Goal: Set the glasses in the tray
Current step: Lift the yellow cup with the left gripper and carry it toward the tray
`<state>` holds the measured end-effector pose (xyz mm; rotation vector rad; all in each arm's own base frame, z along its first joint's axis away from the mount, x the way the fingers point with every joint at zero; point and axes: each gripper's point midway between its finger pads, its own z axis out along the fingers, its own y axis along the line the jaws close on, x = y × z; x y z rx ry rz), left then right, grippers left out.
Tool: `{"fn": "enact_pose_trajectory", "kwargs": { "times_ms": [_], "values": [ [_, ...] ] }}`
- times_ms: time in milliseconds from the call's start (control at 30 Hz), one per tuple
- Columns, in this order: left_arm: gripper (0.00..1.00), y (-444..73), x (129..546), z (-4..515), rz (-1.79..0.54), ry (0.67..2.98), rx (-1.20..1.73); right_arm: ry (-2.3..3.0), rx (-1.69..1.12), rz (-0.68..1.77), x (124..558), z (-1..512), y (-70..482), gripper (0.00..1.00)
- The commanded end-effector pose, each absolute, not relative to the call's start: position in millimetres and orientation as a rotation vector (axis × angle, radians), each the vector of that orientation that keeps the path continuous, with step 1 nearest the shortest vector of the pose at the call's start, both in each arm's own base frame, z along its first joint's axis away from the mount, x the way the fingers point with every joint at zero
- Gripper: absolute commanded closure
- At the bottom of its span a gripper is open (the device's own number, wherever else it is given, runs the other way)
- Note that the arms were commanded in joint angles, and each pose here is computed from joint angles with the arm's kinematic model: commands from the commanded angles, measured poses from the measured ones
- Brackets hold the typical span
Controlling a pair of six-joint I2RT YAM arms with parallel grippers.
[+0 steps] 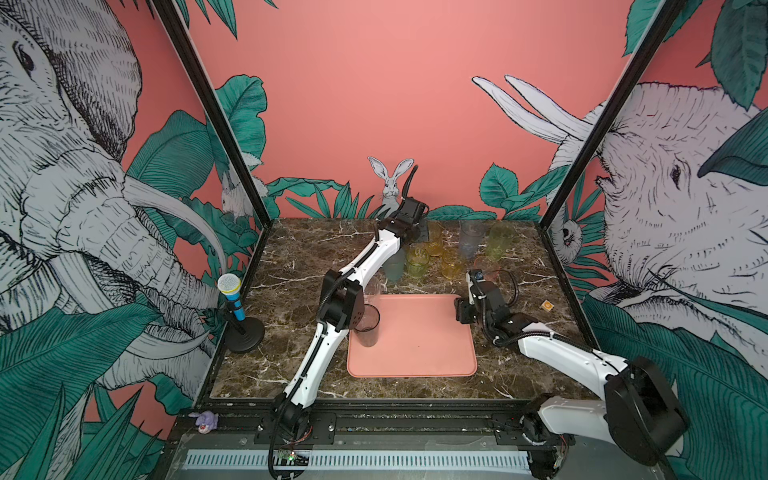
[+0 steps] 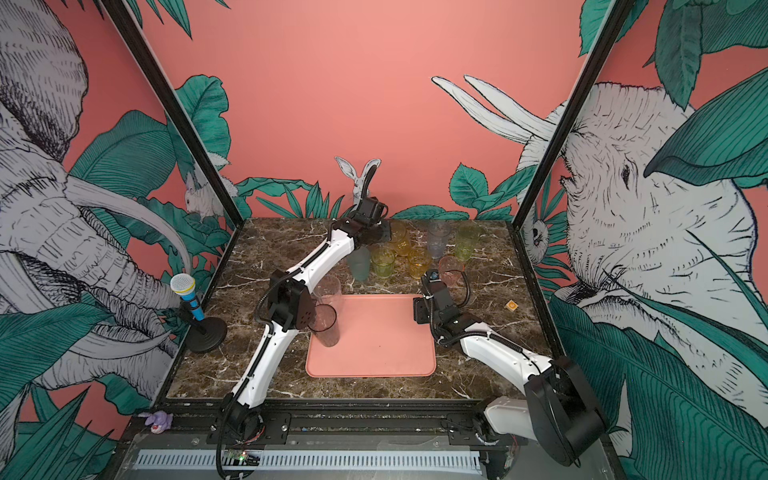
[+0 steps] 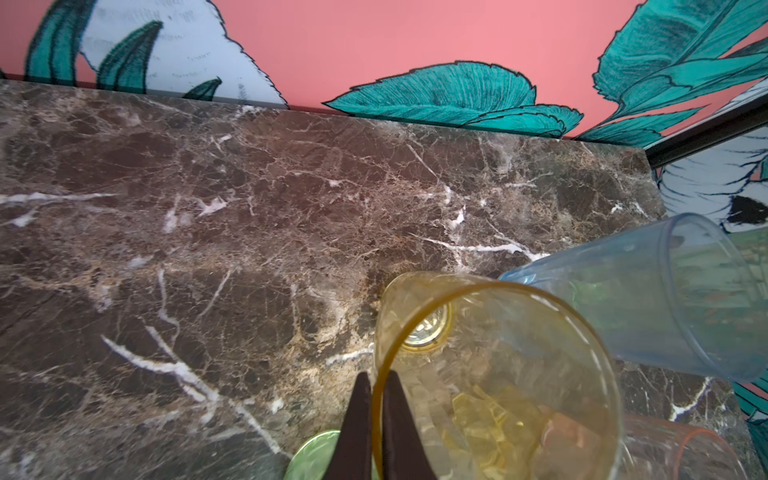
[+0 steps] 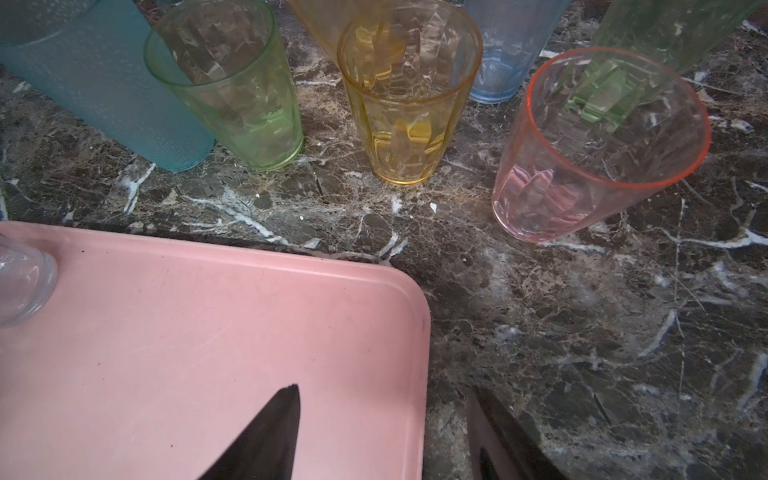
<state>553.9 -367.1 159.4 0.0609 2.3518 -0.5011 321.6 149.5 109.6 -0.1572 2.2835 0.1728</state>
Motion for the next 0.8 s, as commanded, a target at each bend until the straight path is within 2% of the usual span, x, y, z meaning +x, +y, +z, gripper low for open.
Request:
{"fn": "enact_pose_trajectory", "kwargs": {
  "times_ms": [0, 433, 767],
  "values": [
    [1.00, -354.9, 548.1, 242.9, -0.583, 2.223, 0.029, 2.232, -0.139, 0.191, 329.0, 128.3, 151.4, 0.34],
    [1.00, -307.8, 518.2, 294.0, -0.504, 2.248, 0.034, 2.236, -0.138, 0.196, 329.2, 126.5, 152.2, 0.34],
    [1.00, -270.9, 454.8, 340.6, -0.466, 2.312, 0.072, 2.240, -0.136, 0.187, 330.0, 125.9, 151.7, 0.34]
  ]
}}
